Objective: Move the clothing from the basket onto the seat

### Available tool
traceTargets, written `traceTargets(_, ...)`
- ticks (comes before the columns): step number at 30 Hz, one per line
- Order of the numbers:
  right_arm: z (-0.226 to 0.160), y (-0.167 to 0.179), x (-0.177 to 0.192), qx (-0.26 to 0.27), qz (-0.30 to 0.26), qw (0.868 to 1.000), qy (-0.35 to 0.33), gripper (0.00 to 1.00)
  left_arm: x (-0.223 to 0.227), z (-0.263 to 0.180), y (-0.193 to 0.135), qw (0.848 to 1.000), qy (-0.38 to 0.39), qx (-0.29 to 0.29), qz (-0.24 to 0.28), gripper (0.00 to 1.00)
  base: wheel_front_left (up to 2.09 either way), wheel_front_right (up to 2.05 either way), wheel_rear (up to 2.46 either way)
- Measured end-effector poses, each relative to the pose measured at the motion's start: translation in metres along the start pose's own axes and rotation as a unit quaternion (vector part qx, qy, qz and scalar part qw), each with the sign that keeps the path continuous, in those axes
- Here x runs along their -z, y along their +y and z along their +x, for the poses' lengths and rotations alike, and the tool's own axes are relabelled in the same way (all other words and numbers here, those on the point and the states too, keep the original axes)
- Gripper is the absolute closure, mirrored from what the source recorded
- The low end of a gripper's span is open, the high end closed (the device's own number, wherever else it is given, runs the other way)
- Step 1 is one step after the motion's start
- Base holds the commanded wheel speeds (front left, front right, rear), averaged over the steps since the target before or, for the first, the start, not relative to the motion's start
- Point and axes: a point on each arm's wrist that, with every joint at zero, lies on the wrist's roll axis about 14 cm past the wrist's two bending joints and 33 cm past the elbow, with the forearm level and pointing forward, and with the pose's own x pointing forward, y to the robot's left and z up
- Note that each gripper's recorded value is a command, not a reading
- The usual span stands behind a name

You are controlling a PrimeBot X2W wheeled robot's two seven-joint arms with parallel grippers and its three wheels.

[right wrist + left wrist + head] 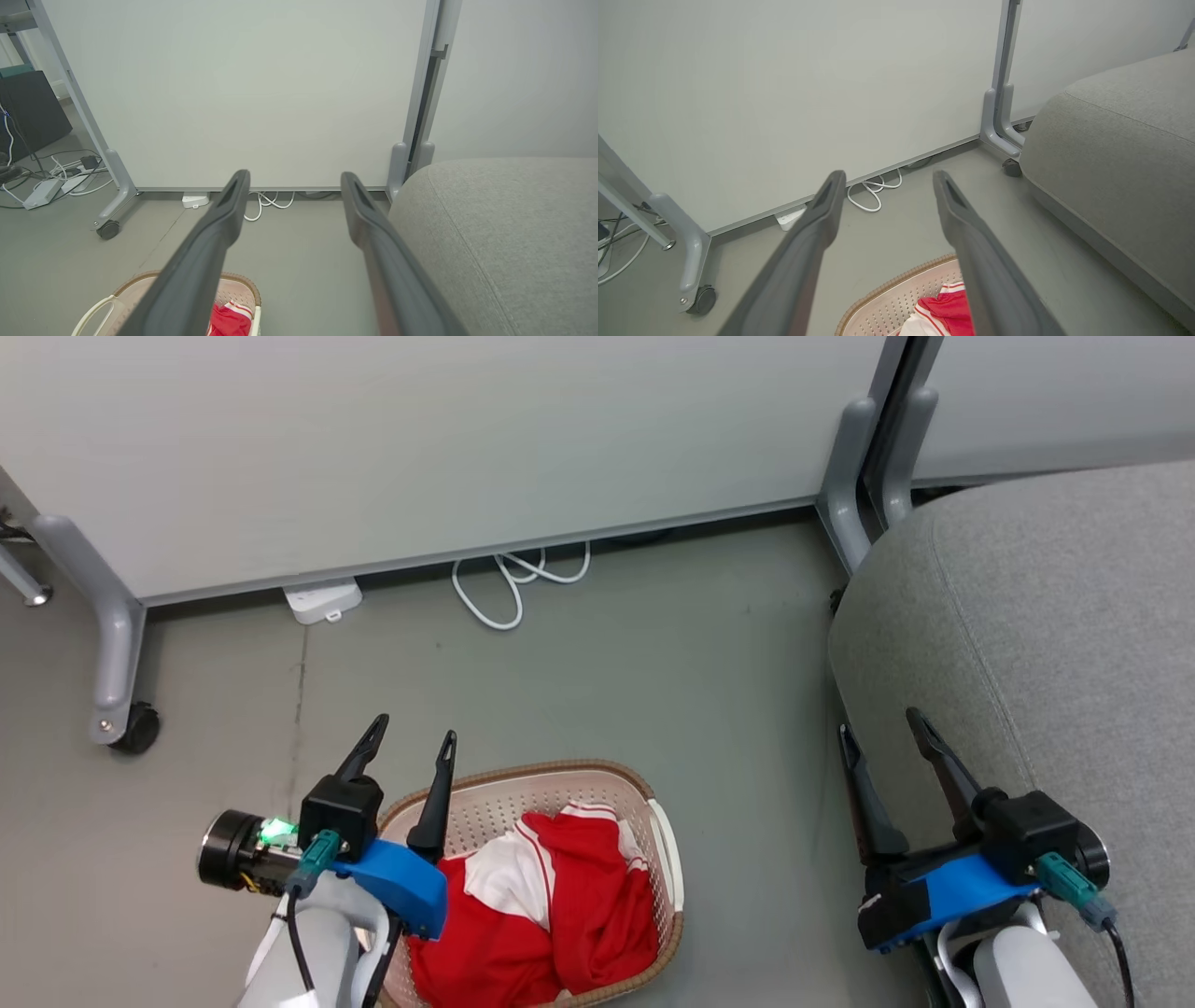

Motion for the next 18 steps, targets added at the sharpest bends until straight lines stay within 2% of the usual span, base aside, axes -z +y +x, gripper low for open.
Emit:
traceTargets(9, 0.02, -0.019, 0.016, 0.019, -0.003, 1.0, 0.016, 0.0, 0.057, 0.034, -0.022, 0.991, 0.089, 0.09, 0.047, 0.0, 0.0, 0.0, 0.0)
traceTargets(18, 0.043, -0.035, 0.038, 0.03, -0.01, 0.999, 0.035, 0.0, 0.126, 0.053, -0.039, 0.963, 0.183, 0.172, 0.092, 0.0, 0.0, 0.0, 0.0)
